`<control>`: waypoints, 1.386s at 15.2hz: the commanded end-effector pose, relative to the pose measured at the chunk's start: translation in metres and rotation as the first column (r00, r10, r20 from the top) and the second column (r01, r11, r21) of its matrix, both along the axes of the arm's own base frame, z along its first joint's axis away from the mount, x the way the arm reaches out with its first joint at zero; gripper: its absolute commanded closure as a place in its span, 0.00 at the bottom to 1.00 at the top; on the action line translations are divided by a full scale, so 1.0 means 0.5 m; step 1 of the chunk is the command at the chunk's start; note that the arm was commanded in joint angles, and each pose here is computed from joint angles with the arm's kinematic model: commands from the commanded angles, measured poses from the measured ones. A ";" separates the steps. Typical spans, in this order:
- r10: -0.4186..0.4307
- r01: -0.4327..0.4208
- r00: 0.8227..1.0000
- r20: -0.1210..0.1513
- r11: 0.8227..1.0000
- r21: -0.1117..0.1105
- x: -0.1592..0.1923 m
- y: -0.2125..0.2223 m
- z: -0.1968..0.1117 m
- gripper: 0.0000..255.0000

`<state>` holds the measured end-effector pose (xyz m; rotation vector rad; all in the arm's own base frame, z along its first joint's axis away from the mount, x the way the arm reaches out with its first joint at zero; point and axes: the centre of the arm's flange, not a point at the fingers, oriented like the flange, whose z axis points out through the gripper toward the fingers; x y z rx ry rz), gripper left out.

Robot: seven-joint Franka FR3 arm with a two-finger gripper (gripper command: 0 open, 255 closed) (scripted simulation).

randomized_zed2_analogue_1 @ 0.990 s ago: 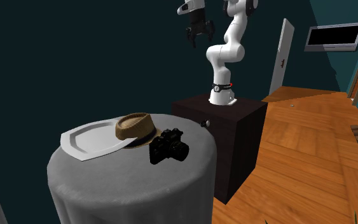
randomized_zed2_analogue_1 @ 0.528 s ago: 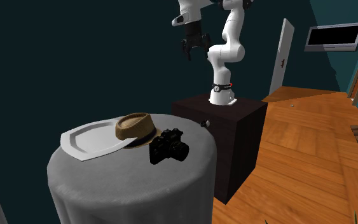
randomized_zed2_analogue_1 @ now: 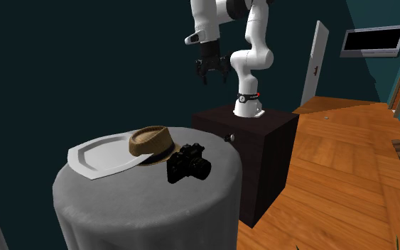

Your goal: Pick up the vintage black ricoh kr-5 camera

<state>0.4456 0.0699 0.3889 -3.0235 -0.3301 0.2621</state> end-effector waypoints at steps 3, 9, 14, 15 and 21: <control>0.018 -0.018 1.000 0.011 1.000 -0.012 0.070 0.034 -0.073 0.00; 0.047 -0.046 0.999 0.025 0.998 -0.031 0.176 0.086 -0.175 0.00; 0.070 -0.068 0.997 0.037 0.997 -0.047 0.265 0.130 -0.261 0.00; 0.075 -0.073 0.996 0.039 0.996 -0.050 0.283 0.139 -0.278 0.00; 0.092 -0.089 0.995 0.047 0.994 -0.062 0.347 0.172 -0.360 0.00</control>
